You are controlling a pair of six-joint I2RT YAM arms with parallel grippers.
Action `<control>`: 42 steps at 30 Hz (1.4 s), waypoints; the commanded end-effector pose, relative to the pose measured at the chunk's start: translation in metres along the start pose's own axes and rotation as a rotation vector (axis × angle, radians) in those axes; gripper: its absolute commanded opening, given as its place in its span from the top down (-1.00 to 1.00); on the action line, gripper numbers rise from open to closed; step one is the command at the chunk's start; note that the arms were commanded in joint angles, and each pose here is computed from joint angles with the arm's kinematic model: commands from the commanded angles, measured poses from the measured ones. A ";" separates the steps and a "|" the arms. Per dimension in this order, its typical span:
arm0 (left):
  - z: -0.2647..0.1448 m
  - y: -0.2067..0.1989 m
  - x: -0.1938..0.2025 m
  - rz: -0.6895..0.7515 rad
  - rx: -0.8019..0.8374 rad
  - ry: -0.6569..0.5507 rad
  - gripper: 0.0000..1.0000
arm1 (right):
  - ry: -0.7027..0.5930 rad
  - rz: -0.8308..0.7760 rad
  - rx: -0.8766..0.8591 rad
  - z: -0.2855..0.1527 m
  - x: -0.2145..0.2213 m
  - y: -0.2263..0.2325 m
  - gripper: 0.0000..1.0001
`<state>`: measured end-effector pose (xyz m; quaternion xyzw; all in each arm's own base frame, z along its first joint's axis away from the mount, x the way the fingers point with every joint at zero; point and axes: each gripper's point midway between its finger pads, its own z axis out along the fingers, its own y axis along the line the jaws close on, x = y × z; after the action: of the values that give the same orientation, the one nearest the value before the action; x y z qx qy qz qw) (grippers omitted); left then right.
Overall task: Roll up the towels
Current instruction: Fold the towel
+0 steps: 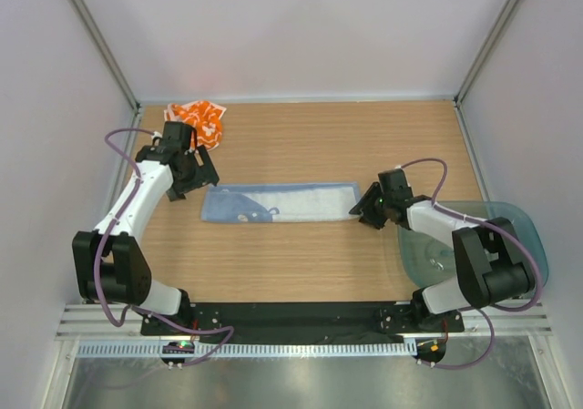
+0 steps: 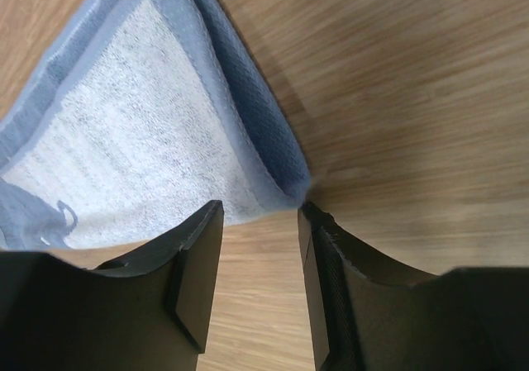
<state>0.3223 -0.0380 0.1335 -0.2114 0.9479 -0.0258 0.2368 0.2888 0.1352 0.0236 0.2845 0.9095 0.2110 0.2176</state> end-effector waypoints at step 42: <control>-0.008 -0.005 0.007 0.017 0.055 -0.001 -0.76 | -0.324 -0.490 0.210 -0.068 -0.061 0.115 0.98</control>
<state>0.3149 -0.0418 0.1279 -0.2061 0.9515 -0.0341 0.2258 0.3425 0.1516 0.1290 0.1466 0.9257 0.0322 0.3472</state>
